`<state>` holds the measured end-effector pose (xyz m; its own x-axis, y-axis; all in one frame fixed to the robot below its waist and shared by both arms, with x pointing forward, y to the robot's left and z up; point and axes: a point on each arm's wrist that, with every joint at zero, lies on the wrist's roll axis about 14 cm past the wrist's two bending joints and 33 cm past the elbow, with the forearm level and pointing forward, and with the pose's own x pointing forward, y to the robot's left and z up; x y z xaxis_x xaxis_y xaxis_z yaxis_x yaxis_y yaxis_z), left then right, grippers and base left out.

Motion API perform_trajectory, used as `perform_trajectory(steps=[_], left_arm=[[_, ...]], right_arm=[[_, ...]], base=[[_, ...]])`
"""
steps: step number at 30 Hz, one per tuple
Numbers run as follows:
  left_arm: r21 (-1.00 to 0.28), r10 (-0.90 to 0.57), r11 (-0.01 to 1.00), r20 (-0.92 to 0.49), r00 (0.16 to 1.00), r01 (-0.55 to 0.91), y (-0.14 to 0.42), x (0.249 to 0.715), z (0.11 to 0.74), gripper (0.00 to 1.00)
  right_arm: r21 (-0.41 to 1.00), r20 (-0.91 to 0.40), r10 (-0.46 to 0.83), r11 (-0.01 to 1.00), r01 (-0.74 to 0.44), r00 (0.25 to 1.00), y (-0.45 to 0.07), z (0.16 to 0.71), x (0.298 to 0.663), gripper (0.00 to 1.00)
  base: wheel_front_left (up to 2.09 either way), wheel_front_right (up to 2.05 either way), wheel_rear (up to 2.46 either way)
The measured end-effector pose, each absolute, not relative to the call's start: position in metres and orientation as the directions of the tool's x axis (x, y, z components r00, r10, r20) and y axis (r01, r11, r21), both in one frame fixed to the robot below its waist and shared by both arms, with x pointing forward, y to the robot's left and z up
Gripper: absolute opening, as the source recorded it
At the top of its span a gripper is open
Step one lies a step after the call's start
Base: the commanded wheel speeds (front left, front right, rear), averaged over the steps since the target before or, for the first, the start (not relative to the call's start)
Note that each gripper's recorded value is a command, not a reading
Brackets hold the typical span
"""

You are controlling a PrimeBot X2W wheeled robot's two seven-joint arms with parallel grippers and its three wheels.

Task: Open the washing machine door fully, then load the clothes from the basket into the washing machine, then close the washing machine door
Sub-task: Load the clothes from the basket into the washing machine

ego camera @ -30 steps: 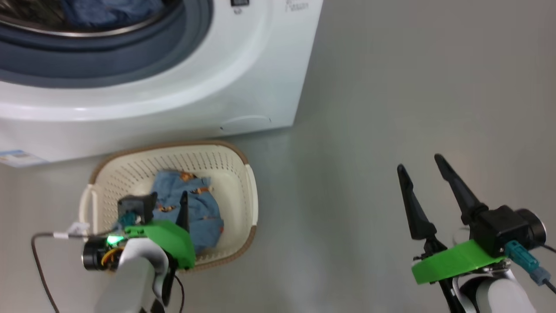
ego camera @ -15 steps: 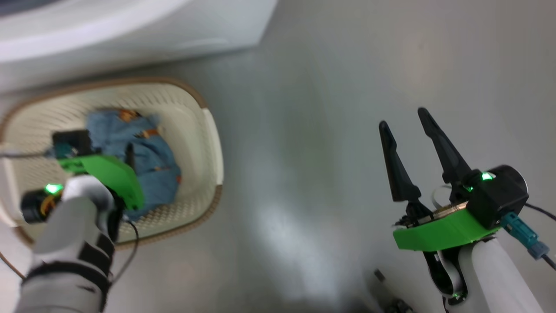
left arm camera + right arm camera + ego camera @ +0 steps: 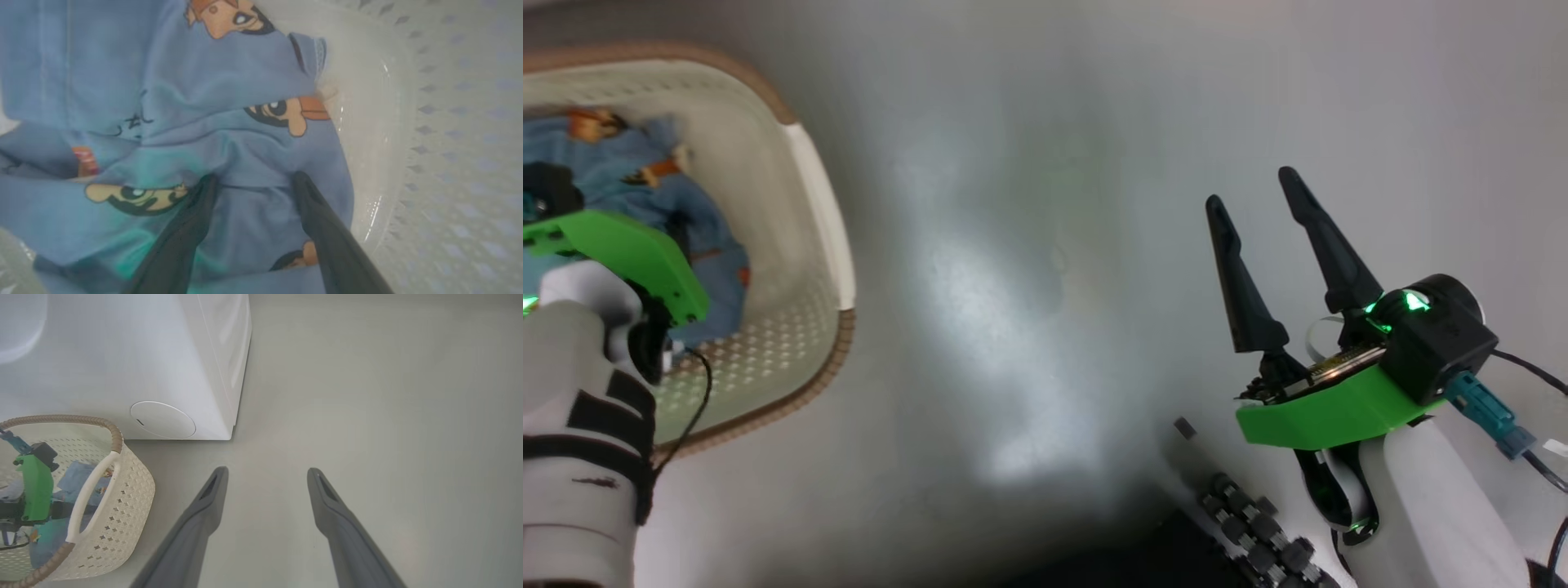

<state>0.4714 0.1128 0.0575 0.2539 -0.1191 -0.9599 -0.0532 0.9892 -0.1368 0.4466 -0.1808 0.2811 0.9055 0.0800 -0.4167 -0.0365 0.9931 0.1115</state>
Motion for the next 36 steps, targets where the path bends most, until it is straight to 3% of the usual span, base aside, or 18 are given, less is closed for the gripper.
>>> perform_trajectory(steps=[6, 7, 8, 10, 11, 23, 36], left_arm=[[-0.153, -0.137, 0.986, -0.968, 0.209, -0.063, 0.098, 0.466, 0.036, 1.00], [-0.155, -0.139, 0.986, -0.969, 0.206, -0.064, 0.095, 0.465, 0.035, 0.86], [-0.158, -0.142, 0.985, -0.968, 0.206, -0.065, 0.093, 0.465, 0.034, 0.58], [-0.155, -0.137, 0.985, -0.969, 0.206, -0.071, 0.095, 0.465, 0.034, 0.25], [-0.153, -0.135, 0.986, -0.969, 0.207, -0.072, 0.096, 0.465, 0.034, 0.00], [-0.159, -0.128, 0.981, -0.960, 0.250, -0.109, 0.102, 0.471, 0.045, 0.00], [-0.226, -0.134, 0.959, -0.893, 0.430, -0.171, 0.103, 0.480, 0.094, 0.00]], right_arm=[[0.096, -0.464, 0.070, 0.995, -0.028, 0.883, -0.186, 0.264, 0.438, 1.00], [0.094, -0.462, 0.069, 0.995, -0.028, 0.884, -0.186, 0.263, 0.439, 1.00], [0.093, -0.460, 0.068, 0.995, -0.028, 0.885, -0.187, 0.263, 0.440, 1.00], [0.094, -0.463, 0.069, 0.995, -0.028, 0.884, -0.186, 0.262, 0.439, 1.00], [0.096, -0.463, 0.070, 0.995, -0.029, 0.883, -0.186, 0.261, 0.439, 1.00], [0.098, -0.451, 0.067, 0.995, -0.025, 0.890, -0.187, 0.267, 0.442, 1.00], [0.085, -0.373, 0.030, 0.996, 0.003, 0.927, -0.197, 0.298, 0.454, 1.00]], base=[[0.00, 0.00, 0.00], [0.00, 0.00, 0.00], [0.00, 0.00, 0.00], [0.00, 0.00, 0.00], [0.00, 0.00, 0.00], [0.00, 0.00, 0.00], [0.00, 0.00, 0.00]])
